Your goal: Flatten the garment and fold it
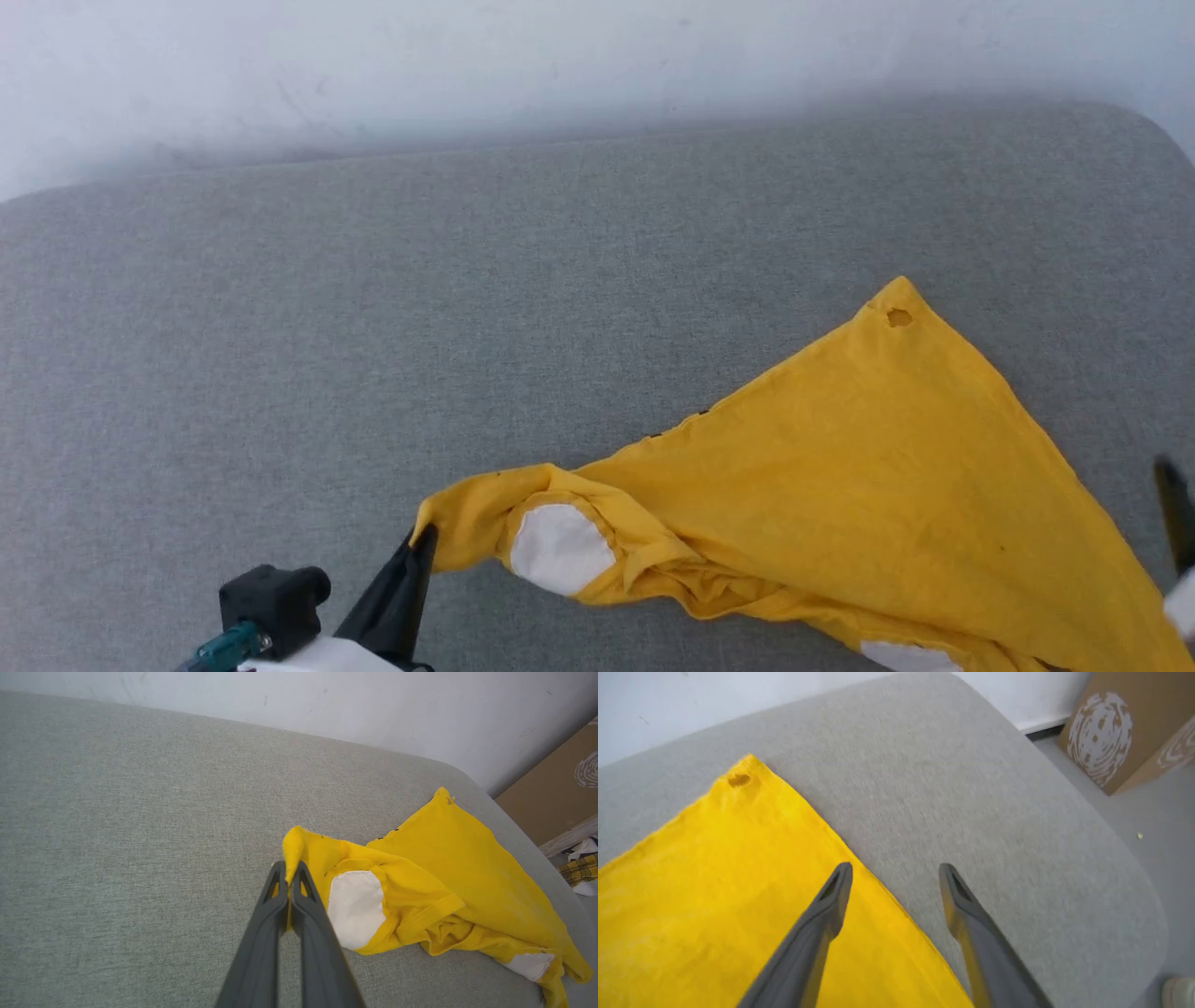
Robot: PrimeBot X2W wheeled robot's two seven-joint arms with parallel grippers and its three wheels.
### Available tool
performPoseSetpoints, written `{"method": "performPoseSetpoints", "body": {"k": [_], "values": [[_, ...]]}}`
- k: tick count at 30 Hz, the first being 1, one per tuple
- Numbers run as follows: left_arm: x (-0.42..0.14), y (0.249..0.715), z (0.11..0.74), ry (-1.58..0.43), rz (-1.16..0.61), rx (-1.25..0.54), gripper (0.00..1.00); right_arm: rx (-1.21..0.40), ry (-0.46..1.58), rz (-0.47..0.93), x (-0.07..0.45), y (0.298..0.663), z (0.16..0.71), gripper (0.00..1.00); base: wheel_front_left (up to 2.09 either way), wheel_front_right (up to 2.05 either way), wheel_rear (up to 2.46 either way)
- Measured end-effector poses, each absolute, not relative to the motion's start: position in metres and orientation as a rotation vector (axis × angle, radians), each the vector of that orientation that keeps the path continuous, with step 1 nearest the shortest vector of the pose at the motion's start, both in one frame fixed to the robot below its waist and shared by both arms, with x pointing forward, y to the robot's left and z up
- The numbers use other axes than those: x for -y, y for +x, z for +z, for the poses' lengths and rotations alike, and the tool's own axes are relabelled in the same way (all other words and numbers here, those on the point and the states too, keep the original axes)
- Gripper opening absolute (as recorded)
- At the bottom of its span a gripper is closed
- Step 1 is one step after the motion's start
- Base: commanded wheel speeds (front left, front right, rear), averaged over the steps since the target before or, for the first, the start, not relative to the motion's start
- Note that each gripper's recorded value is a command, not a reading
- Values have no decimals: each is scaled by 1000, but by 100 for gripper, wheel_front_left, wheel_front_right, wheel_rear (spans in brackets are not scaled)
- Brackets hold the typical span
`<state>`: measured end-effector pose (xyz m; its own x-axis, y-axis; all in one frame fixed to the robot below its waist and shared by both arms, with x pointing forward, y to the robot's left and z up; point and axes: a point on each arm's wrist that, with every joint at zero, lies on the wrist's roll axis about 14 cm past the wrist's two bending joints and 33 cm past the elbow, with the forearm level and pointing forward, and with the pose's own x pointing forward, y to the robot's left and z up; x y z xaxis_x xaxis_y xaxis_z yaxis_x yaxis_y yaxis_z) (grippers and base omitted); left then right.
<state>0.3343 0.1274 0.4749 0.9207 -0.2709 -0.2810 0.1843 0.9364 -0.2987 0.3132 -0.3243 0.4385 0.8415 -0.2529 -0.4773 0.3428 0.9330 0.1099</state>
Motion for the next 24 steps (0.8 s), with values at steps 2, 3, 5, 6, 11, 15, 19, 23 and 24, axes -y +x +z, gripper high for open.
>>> {"method": "performPoseSetpoints", "body": {"k": [2, 3, 5, 6, 11, 15, 19, 23, 24], "values": [[-126, 333, 474, -276, -242, -328, 0, -383, 145, -230, 315, 348, 474, 100, 0, 0, 0], [-125, 334, 474, -278, -242, -329, 0, -343, 115, -184, 308, 364, 491, 100, 0, 0, 0], [-123, 337, 474, -281, -251, -325, 0, -292, 53, -99, 293, 391, 518, 100, 0, 0, 0], [-123, 339, 475, -281, -251, -321, 0, -274, 39, -61, 284, 404, 528, 100, 0, 0, 0], [-120, 349, 474, -287, -256, -311, 0, -292, -52, 86, 246, 458, 544, 100, 0, 0, 0], [-120, 358, 472, -288, -247, -309, 0, -473, -115, 126, 235, 491, 501, 100, 0, 0, 0], [-120, 361, 466, -294, -237, -317, 0, -618, -149, 145, 231, 503, 457, 100, 0, 0, 0], [-125, 364, 459, -304, -208, -335, 0, -717, -155, 179, 221, 509, 420, 100, 0, 0, 0], [-127, 365, 457, -303, -199, -340, 0, -732, -152, 186, 219, 511, 413, 100, 0, 0, 0]]}}
